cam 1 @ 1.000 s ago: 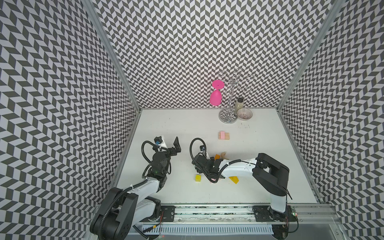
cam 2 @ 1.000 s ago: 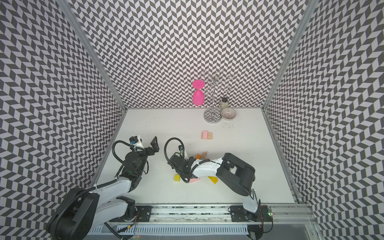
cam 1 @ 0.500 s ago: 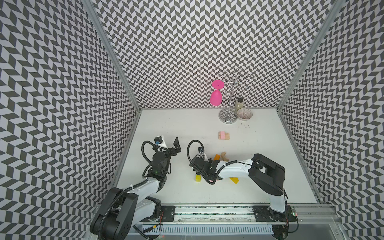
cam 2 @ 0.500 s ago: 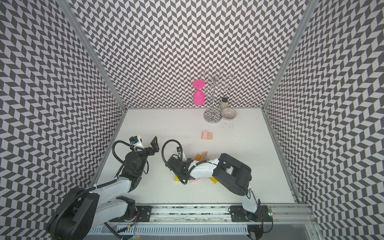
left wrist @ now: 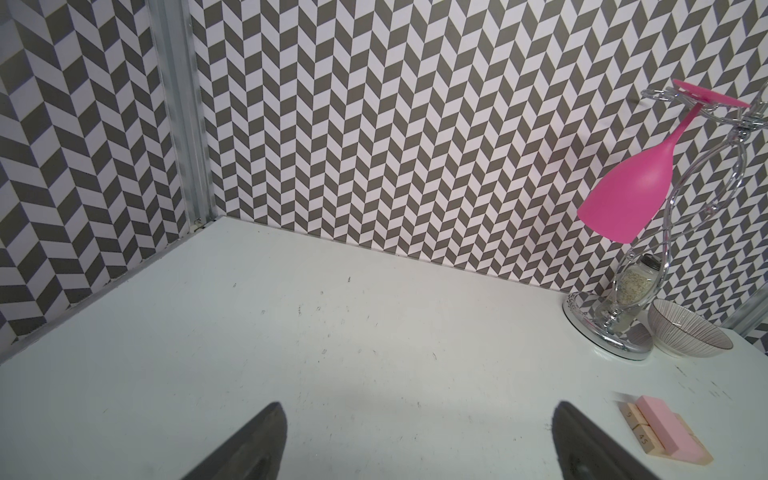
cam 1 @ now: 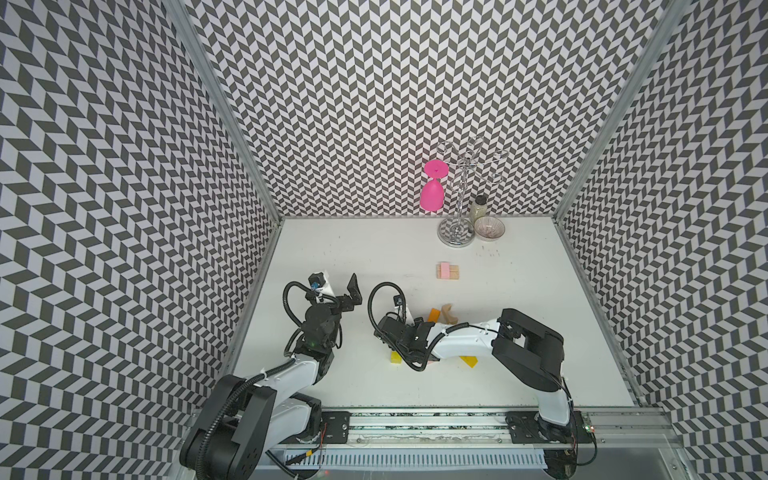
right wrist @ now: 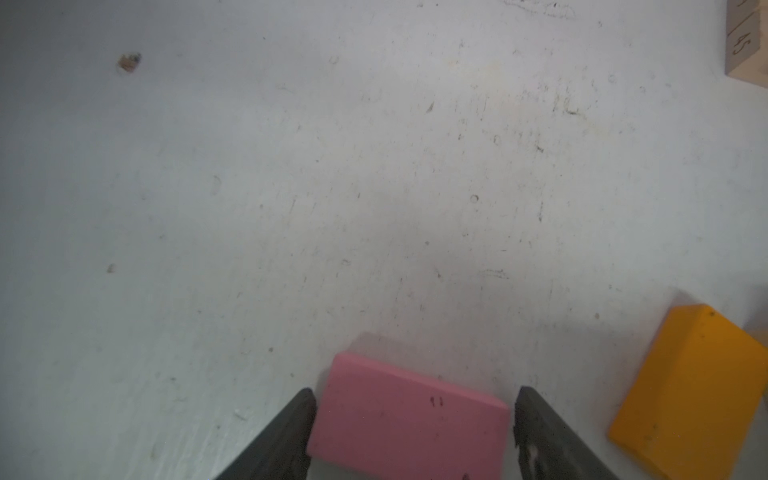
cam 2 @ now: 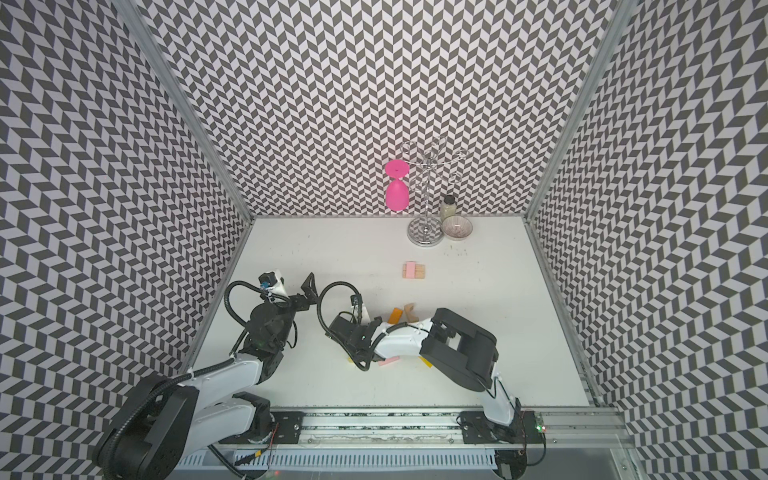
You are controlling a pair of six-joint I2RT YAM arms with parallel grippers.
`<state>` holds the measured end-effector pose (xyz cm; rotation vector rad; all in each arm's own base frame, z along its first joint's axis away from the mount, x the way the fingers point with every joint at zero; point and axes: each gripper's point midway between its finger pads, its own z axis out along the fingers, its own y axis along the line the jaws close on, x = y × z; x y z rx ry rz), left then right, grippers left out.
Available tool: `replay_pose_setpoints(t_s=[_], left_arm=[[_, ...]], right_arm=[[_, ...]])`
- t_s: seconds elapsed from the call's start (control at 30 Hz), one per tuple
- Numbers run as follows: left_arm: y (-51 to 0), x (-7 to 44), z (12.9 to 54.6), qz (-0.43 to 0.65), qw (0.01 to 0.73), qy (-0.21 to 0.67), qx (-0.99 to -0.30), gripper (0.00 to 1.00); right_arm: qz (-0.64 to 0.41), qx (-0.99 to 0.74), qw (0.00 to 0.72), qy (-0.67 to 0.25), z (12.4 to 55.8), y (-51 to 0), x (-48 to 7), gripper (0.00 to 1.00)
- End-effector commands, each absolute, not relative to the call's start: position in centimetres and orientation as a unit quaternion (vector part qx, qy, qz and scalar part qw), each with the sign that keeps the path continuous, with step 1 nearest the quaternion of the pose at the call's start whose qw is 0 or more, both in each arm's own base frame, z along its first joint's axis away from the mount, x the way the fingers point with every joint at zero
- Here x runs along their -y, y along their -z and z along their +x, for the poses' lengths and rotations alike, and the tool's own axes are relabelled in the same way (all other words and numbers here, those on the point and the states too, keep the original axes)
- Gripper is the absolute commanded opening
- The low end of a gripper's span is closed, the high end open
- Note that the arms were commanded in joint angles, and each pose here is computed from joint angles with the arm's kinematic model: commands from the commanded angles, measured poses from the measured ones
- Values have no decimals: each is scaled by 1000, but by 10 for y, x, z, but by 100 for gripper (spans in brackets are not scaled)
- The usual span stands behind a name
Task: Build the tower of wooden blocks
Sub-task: 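Lower the right gripper and close it on the loose pink block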
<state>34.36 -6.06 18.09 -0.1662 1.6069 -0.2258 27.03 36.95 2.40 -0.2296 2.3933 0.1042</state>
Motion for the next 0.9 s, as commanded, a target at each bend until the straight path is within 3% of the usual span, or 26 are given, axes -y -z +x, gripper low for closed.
replay_pose_setpoints(t_s=[0.0,0.87], left_arm=[[-185,59,344,-80,692,107,-710,100],[-185,60,344,-77,691,108,-711,100]], right_arm=[[-81,-929,361,-24,265,-21,-356,74],[-78,-929,362,-24,270,-13,-358,75]])
